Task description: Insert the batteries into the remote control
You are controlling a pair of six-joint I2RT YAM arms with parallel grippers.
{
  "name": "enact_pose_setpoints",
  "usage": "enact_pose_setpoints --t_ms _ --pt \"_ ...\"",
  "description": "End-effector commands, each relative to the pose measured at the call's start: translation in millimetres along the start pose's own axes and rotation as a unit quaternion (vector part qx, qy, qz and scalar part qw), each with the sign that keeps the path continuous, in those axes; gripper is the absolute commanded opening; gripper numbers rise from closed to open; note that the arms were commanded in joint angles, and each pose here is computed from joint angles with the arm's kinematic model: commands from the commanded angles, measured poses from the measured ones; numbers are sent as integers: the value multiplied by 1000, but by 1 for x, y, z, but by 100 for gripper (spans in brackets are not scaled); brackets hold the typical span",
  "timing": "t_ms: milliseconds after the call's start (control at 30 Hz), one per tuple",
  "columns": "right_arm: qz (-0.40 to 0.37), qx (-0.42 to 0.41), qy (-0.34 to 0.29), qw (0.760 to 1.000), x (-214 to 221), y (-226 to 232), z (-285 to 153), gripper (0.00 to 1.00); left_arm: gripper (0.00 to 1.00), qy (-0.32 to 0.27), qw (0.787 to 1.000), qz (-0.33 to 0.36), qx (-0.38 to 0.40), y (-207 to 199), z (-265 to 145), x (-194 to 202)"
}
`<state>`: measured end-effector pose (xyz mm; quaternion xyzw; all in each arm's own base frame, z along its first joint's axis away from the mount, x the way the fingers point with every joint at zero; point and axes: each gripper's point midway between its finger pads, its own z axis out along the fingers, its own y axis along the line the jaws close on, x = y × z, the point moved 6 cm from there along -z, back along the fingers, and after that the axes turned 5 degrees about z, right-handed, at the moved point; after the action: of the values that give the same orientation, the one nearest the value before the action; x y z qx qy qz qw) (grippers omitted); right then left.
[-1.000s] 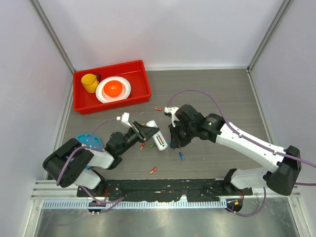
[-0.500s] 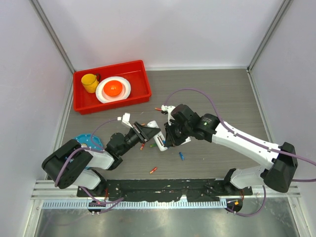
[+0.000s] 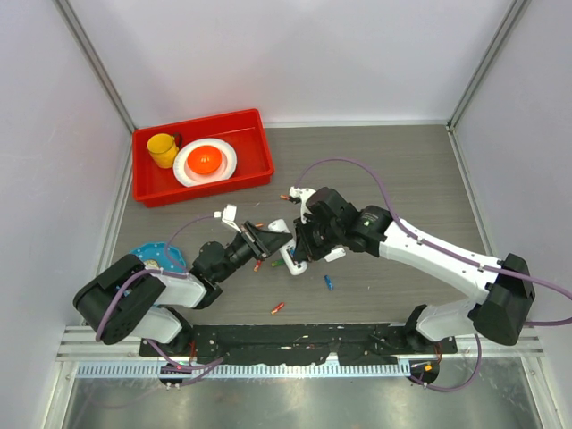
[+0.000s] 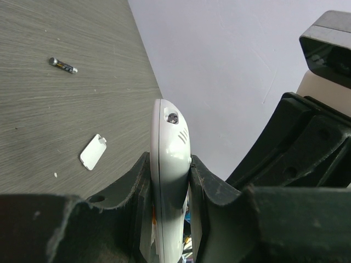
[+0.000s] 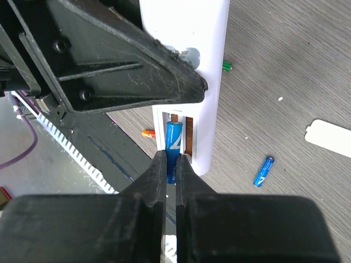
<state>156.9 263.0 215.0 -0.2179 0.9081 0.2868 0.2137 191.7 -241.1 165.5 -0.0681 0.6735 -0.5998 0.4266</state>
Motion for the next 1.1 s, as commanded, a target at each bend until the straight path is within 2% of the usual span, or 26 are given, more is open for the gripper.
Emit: enact_pose_setpoints --t_ms 0,767,1067 --pt "-1 -6 -18 1000 -7 4 6 1 0 -65 988 23 136 -54 -5 -25" --pt "15 -13 -10 1000 -1 4 18 1 0 -65 987 14 148 -61 -4 -28" --pt "6 -2 -22 1000 -3 1 9 1 0 -62 988 9 142 -58 -4 -26"
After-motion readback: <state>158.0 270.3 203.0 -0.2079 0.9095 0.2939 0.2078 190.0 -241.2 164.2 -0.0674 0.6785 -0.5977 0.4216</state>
